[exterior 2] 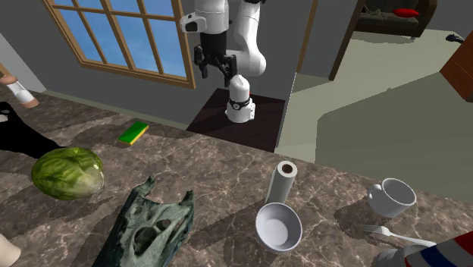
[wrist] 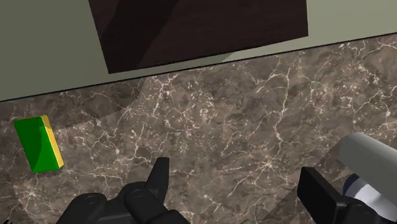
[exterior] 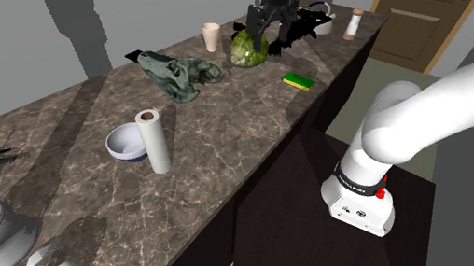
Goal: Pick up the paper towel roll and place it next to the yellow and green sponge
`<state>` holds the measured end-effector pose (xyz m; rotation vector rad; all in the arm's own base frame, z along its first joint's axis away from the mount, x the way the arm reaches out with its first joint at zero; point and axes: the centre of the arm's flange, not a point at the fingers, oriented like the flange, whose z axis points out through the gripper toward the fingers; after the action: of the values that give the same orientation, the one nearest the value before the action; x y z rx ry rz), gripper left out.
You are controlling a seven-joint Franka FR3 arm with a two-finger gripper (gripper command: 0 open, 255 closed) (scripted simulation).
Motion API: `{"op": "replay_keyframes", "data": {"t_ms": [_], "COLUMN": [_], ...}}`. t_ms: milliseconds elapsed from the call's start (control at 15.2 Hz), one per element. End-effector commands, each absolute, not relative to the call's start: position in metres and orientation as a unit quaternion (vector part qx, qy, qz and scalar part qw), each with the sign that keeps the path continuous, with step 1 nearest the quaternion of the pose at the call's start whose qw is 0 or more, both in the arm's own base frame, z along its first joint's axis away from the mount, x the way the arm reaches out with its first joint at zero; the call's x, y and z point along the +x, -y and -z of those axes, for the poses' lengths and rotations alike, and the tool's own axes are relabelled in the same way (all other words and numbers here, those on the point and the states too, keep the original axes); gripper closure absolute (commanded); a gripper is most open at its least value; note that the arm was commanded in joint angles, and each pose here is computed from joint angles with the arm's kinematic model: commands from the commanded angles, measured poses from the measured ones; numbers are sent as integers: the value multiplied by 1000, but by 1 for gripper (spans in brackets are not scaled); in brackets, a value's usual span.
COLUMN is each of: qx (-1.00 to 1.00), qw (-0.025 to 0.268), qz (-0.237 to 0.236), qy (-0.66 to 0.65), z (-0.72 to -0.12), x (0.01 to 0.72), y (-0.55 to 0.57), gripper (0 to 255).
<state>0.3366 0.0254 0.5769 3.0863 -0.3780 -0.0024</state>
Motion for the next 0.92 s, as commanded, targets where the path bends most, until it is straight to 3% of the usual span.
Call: {"op": "replay_keyframes", "data": {"t_ms": [0,858], "qx": [992,990], "qw": [12,-9], "qz": [2,9], "qy": [124,138], "z": [-564,-500], "x": [350,441], "y": [-47,-172], "gripper": [0,0]}}
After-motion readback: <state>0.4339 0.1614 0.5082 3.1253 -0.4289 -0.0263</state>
